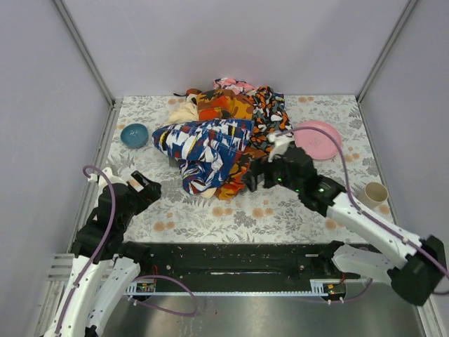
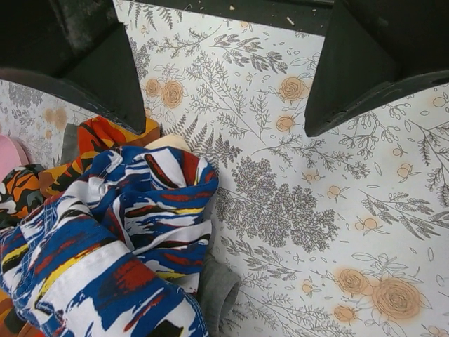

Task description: Pick out a specific cloth from the pile

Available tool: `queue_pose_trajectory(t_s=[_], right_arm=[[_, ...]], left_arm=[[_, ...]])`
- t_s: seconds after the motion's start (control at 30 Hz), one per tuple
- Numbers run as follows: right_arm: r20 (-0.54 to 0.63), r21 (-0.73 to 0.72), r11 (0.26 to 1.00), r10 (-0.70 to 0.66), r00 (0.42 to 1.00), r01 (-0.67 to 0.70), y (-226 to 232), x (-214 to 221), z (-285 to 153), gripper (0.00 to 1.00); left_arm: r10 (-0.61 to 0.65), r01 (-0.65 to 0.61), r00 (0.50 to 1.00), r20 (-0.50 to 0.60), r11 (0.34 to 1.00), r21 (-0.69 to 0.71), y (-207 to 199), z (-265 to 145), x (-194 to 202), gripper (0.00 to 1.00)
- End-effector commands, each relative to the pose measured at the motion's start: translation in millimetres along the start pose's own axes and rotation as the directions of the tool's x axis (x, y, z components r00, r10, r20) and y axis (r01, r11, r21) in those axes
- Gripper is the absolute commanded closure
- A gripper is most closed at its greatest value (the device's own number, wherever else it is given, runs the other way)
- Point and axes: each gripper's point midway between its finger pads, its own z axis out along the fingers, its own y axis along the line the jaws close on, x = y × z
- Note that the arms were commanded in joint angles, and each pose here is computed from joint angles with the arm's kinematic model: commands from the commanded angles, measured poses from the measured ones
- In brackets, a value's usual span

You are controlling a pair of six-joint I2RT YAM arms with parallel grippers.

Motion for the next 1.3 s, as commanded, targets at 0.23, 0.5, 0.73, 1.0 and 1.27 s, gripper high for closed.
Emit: queue_pose_trajectory(t_s=[0.23, 0.5, 0.73, 1.0, 1.27], right_arm=[[-0.203, 0.314, 0.936, -0.097, 0.974, 0.159, 15, 39, 124, 0.01], [-0.216, 0.315, 0.949, 0.058, 0.975, 0.014, 35, 64, 186, 0.0], [-0.183, 0.461, 0.886, 0.15, 0.972, -0.05, 17, 80, 220, 0.01], [-0.243, 0.542, 0.839, 0.21, 0.947, -0.047, 6, 108, 237, 0.06], [-0.192, 0.511, 0.856, 0.199, 0.961, -0.075, 11, 93, 231, 0.82]], left_arm=[[-0.017, 0.016, 1.0, 0.015, 0.997, 0.079, -16, 10, -1, 0.01], [-0.048, 0.04, 0.996, 0.069, 0.993, 0.114, -15, 3, -7, 0.01], [-0.052, 0.042, 0.996, 0.074, 0.992, 0.12, -16, 1, -8, 0.01], [-0.058, 0.05, 0.995, 0.079, 0.994, 0.096, -12, 1, -9, 0.01], [-0.066, 0.059, 0.994, 0.091, 0.996, 0.07, -7, -1, -12, 0.01]])
